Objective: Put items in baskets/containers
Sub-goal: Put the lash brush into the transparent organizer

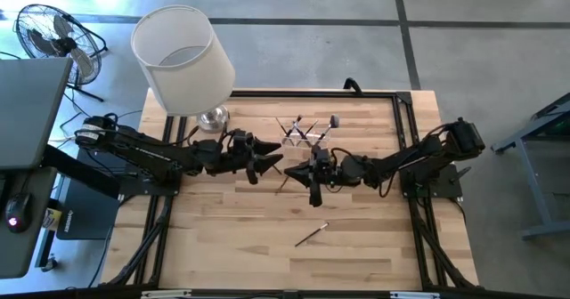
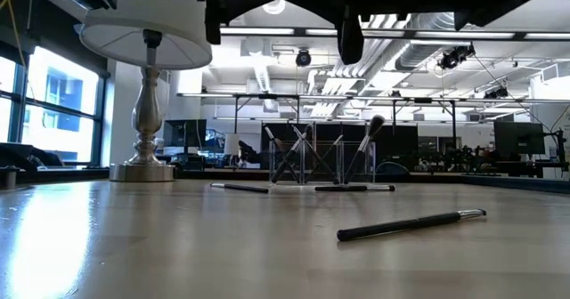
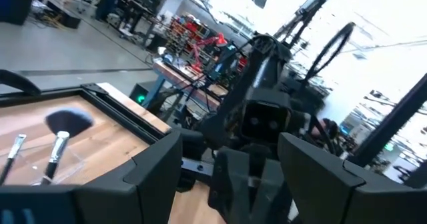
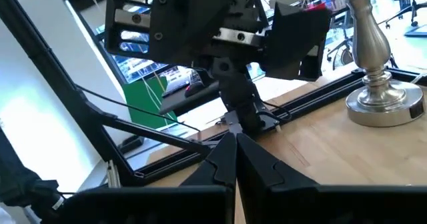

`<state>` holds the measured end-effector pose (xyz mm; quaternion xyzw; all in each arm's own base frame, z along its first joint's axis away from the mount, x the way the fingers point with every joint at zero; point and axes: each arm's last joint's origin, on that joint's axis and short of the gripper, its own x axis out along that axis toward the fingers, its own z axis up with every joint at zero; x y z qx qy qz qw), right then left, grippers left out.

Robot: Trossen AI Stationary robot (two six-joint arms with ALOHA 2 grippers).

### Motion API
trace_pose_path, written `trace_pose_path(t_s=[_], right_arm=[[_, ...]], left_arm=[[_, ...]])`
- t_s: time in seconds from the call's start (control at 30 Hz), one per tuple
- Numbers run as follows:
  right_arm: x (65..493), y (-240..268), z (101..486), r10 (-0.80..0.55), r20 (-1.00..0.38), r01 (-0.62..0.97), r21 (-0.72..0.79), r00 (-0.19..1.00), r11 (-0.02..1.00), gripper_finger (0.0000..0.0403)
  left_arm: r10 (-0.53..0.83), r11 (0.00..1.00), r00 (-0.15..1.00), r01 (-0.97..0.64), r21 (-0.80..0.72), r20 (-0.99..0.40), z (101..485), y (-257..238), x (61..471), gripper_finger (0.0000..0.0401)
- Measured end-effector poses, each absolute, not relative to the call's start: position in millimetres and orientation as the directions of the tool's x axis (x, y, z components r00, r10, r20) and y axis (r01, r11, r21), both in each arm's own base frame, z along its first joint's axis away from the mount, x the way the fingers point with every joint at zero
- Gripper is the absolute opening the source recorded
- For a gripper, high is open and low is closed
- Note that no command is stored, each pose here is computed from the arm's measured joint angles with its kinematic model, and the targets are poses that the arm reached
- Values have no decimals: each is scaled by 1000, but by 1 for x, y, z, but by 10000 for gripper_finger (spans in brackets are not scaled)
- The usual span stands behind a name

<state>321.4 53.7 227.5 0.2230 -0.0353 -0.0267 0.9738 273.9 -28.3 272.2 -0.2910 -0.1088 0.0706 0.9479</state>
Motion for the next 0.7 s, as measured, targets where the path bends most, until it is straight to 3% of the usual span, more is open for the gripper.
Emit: trace_pose_path(t_s=[0.2,0.43,0.7], right_arm=[[322,54,223,-64,11,53,438,998,897,0],[321,54,213,-64,-103,102,429,993,897,0],[293,50,208,-89,-429,272,387,899,881,0]], left_arm=[[153,838,976,-44,-544,157,271,-30,274,245],[140,852,989,-102,-513,36,259,-30,276,245],[163,867,960,-249,-432,-226,243,-30,277,245]])
